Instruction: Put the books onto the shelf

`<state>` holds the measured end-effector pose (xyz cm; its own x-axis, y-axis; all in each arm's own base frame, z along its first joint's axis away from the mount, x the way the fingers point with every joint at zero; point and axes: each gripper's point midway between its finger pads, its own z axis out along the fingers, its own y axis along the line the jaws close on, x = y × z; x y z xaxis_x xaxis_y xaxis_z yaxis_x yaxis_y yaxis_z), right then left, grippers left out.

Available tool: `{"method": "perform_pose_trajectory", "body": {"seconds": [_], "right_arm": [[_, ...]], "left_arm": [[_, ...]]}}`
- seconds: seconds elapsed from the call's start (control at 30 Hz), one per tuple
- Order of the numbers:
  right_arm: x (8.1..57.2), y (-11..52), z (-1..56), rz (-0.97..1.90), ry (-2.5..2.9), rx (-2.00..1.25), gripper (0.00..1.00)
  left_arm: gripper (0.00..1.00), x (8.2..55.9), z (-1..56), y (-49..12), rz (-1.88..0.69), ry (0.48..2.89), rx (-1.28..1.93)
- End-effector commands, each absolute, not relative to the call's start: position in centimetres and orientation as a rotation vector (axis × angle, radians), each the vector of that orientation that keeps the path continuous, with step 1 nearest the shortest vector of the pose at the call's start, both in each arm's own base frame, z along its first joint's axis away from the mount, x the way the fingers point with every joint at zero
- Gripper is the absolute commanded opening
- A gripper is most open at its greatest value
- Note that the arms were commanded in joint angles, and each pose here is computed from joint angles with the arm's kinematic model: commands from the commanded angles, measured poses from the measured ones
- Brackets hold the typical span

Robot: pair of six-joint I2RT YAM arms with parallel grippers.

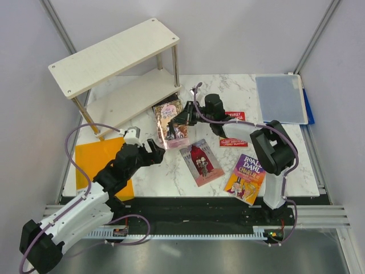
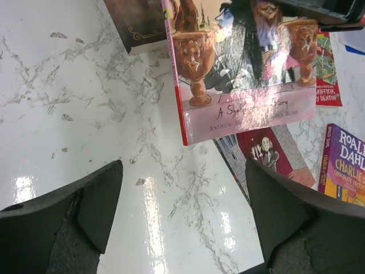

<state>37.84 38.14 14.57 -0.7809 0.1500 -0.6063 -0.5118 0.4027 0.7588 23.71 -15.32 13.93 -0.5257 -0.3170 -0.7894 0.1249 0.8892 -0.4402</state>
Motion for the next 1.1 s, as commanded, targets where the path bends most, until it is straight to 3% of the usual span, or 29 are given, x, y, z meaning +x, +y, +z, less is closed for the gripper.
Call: {"method": "perform_pose_trajectory", "body": {"seconds": [0.0, 0.23, 0.47, 0.57, 0.83, 0.93, 0.97, 1.07], "right_arm": [[36.1, 39.0, 21.6, 1.597, 1.843, -0.401, 0.0], [34.2, 38.9, 23.4, 1.731, 1.782, -0.415, 0.0], [32.9, 39.0, 22.6, 1.748, 1.808, -0.423, 0.0], [32.4, 39.4, 22.4, 1.769, 1.807, -0.425, 0.0], [32.2, 40.2, 23.0, 1.817, 1.767, -0.428, 0.0], [32.5, 40.3, 23.6, 1.816, 1.748, -0.425, 0.0], [32.6, 40.4, 23.5, 1.817, 1.749, -0.424, 0.0], [32.8, 40.7, 23.9, 1.852, 1.736, -0.413, 0.0]], "left_arm": [[0.95, 25.0, 15.8, -16.8, -0.652, 1.933, -0.133], [0.87, 26.3, 16.8, -18.2, -0.721, 1.843, -0.136], [0.6, 26.9, 17.1, -18.8, -0.74, 1.821, -0.135], [0.53, 27.0, 16.9, -19.4, -0.757, 1.828, -0.114], [0.55, 27.1, 16.7, -20.7, -0.804, 1.863, -0.089], [0.45, 26.8, 16.8, -20.8, -0.827, 1.858, -0.082], [0.3, 26.6, 16.7, -20.9, -0.833, 1.863, -0.081], [0.02, 26.5, 16.5, -20.6, -0.838, 1.865, -0.119]]}}
